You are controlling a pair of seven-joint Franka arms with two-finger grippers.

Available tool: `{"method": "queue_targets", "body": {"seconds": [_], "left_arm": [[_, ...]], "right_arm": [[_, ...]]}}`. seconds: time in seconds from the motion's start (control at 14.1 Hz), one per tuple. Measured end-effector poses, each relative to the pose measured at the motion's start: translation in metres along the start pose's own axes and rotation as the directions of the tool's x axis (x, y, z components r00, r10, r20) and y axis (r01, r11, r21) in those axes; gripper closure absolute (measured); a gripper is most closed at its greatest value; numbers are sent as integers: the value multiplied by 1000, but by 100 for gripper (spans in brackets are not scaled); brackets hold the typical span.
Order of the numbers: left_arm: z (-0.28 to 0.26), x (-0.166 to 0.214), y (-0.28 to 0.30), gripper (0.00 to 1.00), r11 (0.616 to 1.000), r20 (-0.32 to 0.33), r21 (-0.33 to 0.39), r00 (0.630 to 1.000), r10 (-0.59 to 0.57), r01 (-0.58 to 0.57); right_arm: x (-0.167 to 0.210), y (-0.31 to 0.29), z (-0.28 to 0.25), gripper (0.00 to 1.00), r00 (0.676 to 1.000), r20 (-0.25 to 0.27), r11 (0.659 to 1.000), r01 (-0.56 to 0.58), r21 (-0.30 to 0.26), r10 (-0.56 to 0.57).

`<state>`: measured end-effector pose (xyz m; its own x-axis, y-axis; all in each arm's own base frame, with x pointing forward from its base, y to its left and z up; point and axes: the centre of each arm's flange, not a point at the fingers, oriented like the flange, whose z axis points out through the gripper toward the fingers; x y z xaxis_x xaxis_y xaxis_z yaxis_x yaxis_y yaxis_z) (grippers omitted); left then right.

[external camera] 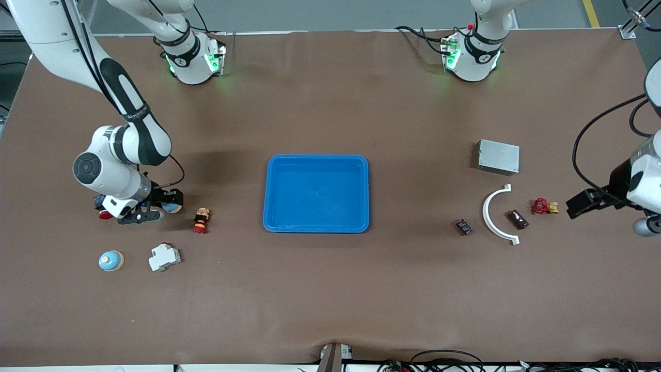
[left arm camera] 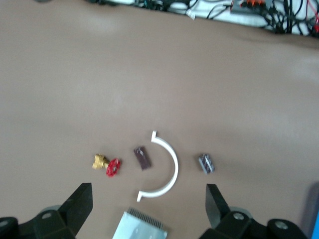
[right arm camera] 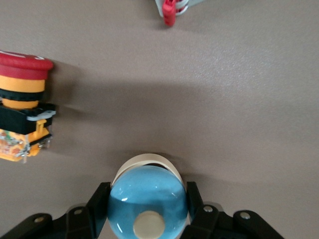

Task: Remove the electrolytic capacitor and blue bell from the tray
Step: 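Carry the bell toward the orange button while the left gripper withdraws, then lower the bell onto the table and open the right gripper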

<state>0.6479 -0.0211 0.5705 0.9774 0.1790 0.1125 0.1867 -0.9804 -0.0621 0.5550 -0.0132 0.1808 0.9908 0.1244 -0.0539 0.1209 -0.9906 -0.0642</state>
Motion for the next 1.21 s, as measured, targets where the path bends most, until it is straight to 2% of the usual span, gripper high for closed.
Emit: {"method": "queue_targets", "body": {"seconds": [0.35,0.5,0.78,0.99,1.21], "left_arm": [[-41,-36,15,0,998,55,49,998,28,-31],[-59,-50,16,0,999,71,40,997,23,-26],[-80,-75,25,0,999,88,11,996,31,-32],[-89,-85,21,0,997,92,25,993,68,-71],[-96,-88,7,0,992,87,31,990,115,-118]], "right_arm": [[0,0,3,34,1000,-5,1000,0,0,0],[0,0,4,33,1000,-5,1000,-1,0,1],[-1,-1,15,0,1000,-4,1000,-1,3,1],[1,-3,10,0,1000,2,1000,1,5,-1],[13,-6,-38,0,998,63,1000,10,17,-11]]}}
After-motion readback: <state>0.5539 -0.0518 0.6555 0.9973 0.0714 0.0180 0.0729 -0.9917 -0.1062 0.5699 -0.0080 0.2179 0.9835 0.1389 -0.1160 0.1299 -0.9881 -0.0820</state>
